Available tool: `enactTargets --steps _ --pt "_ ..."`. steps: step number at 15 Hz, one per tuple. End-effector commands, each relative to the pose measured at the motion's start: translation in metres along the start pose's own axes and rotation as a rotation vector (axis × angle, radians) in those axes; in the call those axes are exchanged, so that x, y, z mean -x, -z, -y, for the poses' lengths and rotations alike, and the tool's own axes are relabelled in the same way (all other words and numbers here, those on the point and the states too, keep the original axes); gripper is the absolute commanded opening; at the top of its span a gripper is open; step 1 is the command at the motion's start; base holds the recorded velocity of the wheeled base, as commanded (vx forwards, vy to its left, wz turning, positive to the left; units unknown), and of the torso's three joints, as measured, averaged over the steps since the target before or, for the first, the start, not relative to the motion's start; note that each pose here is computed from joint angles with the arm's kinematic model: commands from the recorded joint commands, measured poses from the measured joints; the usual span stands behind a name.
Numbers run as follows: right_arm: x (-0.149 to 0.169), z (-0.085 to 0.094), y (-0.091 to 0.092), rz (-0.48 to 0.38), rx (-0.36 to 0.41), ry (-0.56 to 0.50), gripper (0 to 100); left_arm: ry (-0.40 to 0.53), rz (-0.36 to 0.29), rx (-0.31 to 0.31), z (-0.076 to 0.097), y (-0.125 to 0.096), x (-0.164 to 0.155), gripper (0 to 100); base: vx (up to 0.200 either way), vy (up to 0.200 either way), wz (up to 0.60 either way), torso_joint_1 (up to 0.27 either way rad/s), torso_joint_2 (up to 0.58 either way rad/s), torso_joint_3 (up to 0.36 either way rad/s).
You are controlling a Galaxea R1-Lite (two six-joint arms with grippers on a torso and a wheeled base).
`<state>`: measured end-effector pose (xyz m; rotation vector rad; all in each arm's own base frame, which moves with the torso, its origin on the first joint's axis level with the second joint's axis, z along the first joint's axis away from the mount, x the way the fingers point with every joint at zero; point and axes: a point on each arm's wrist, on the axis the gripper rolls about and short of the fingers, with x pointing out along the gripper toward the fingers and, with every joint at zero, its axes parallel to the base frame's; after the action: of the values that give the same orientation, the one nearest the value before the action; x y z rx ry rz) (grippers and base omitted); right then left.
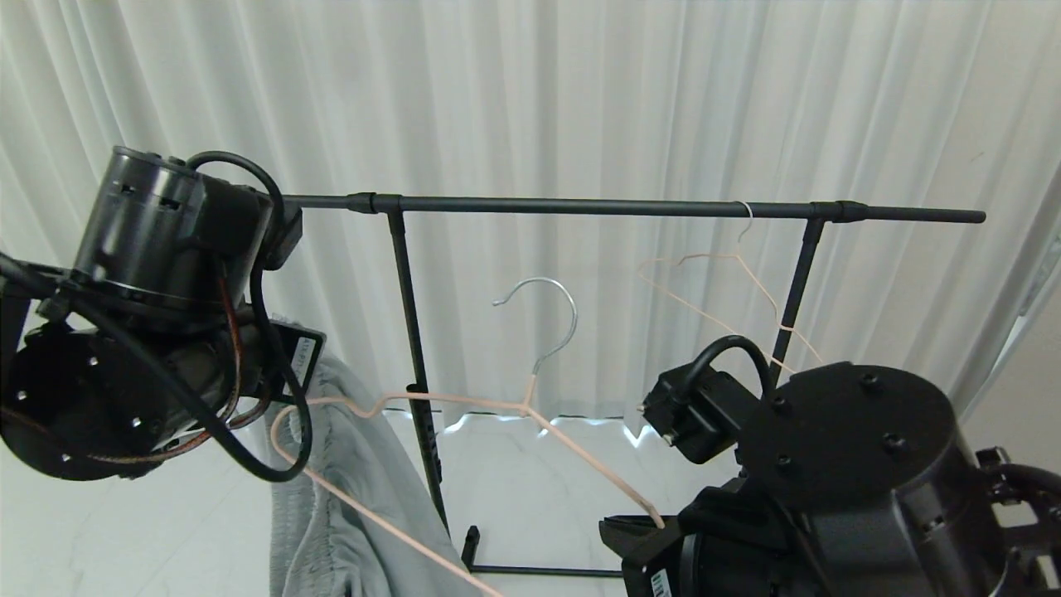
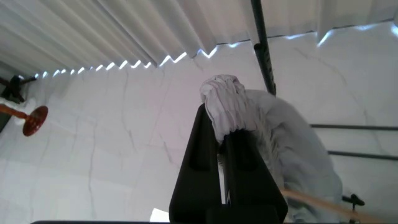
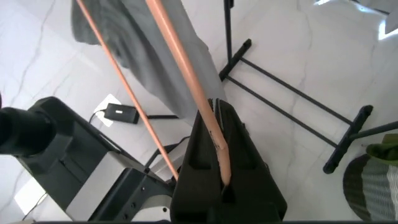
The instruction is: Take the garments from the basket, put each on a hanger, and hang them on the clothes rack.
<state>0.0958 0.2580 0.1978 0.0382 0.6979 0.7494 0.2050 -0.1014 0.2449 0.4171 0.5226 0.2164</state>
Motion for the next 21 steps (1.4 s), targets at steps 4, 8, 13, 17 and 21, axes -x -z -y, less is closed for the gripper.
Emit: enactTargets --steps 4,8,13,17,21 --pt "-0.012 -0.001 0.005 -0.014 0.011 0.048 0 -0.015 -0.025 -0.006 0.005 -0.003 -0.010 0 0.000 0.000 0.00 0.000 0.00 0.000" --pt "-0.016 0.011 -0.002 0.027 -0.014 0.135 0 -0.089 -0.069 -0.017 0.003 0.000 -0.021 0 0.000 0.000 0.00 0.000 0.00 0.000" --pt "-0.023 0.002 -0.017 0.085 -0.036 0.112 0 -0.059 -0.059 -0.027 0.012 -0.001 -0.019 0 0.000 0.000 0.00 0.000 0.00 0.000" --pt "-0.033 -0.007 -0.024 0.101 -0.035 0.102 0 0.024 -0.021 0.000 0.017 -0.003 -0.005 0 0.000 0.000 0.00 0.000 0.00 0.000" --pt "-0.036 -0.011 -0.026 0.136 -0.037 0.120 0 0.063 -0.001 -0.002 0.019 -0.003 0.003 0 0.000 0.000 0.00 0.000 0.00 0.000"
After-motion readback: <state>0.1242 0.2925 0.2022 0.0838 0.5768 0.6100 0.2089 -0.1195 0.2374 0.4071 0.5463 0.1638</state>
